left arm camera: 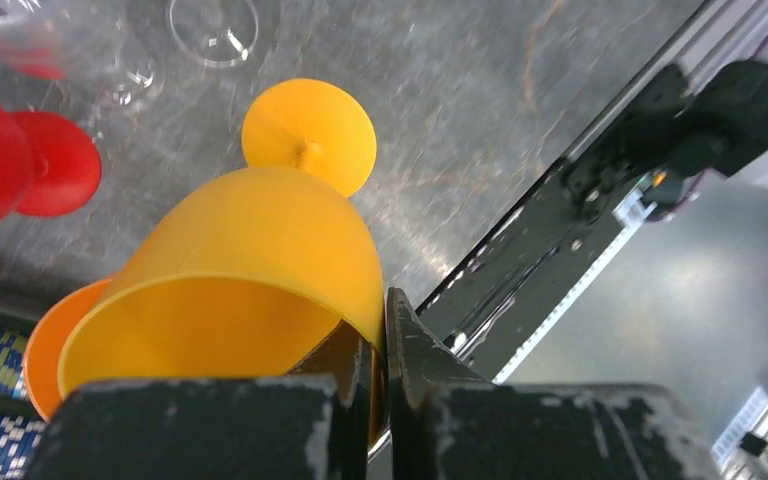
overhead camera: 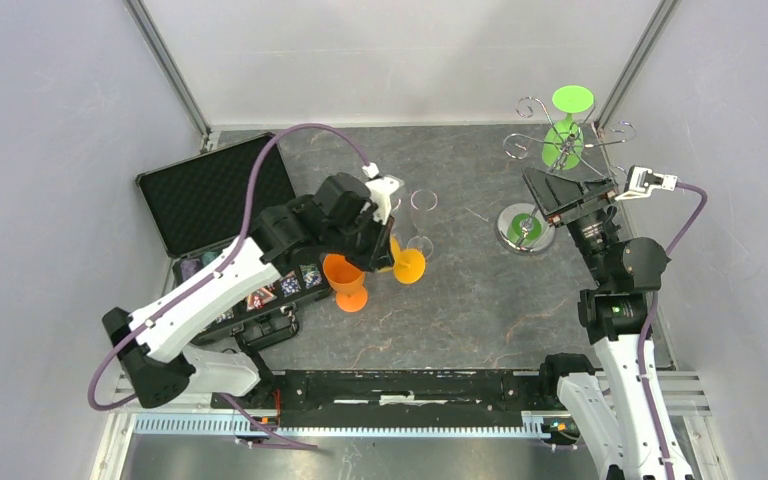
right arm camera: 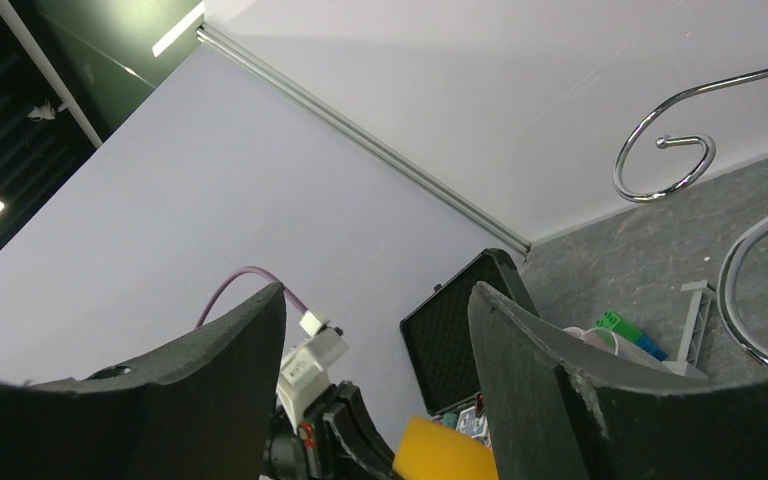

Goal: Take the wine glass off the wine glass rack

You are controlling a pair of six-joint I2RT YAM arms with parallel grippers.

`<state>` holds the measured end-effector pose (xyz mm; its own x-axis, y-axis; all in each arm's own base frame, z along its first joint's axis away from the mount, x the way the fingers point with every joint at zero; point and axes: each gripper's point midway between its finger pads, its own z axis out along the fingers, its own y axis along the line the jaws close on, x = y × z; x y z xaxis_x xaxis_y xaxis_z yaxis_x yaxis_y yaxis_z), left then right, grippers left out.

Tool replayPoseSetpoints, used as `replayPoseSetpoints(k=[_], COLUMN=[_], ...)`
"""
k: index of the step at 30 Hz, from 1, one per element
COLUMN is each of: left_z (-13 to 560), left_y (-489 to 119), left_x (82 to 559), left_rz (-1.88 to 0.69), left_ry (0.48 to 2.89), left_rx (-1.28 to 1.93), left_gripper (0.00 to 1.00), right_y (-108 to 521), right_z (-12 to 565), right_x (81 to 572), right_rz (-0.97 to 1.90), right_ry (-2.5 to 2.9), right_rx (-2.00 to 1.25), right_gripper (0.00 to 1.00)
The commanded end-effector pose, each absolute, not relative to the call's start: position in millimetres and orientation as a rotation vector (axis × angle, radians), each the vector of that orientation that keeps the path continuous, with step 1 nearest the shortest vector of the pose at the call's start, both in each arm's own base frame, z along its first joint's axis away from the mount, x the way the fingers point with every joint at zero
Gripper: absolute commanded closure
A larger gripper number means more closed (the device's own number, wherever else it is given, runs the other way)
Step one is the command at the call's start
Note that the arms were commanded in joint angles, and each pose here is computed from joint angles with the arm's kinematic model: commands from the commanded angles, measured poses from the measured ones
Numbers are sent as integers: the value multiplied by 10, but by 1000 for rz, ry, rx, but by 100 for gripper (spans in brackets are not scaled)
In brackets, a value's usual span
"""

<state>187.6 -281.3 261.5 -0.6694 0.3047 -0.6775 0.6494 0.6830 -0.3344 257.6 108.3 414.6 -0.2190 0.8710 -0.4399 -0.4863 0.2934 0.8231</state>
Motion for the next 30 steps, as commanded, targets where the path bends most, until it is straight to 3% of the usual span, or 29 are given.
replayPoseSetpoints(k=[1, 11, 19, 25, 30], left_z=[2508, 2060, 1698, 1600, 1539], left_y=[-2778, -2938, -3015, -3040, -3011], left_x=[1887, 1996, 2015, 1978, 1907], left_rz=[-581, -346, -218, -188, -130], left_ry=[2321, 2426, 2510, 2531, 2522], left_rx=[859, 934, 1023, 1068, 1160], left_gripper=[98, 98, 95, 90, 79], right_y=[1095, 1114, 1005, 827, 749], right_z=[4144, 4092, 4423, 4663, 4672], right_x=[2554, 2539, 2392, 2263, 2281], right_rz=[1312, 1313, 1168, 1011, 933], right_ry=[1239, 1254, 1218, 1177, 1215], right_rx=[395, 386, 332, 331, 354], right_gripper=[29, 30, 32, 32, 35])
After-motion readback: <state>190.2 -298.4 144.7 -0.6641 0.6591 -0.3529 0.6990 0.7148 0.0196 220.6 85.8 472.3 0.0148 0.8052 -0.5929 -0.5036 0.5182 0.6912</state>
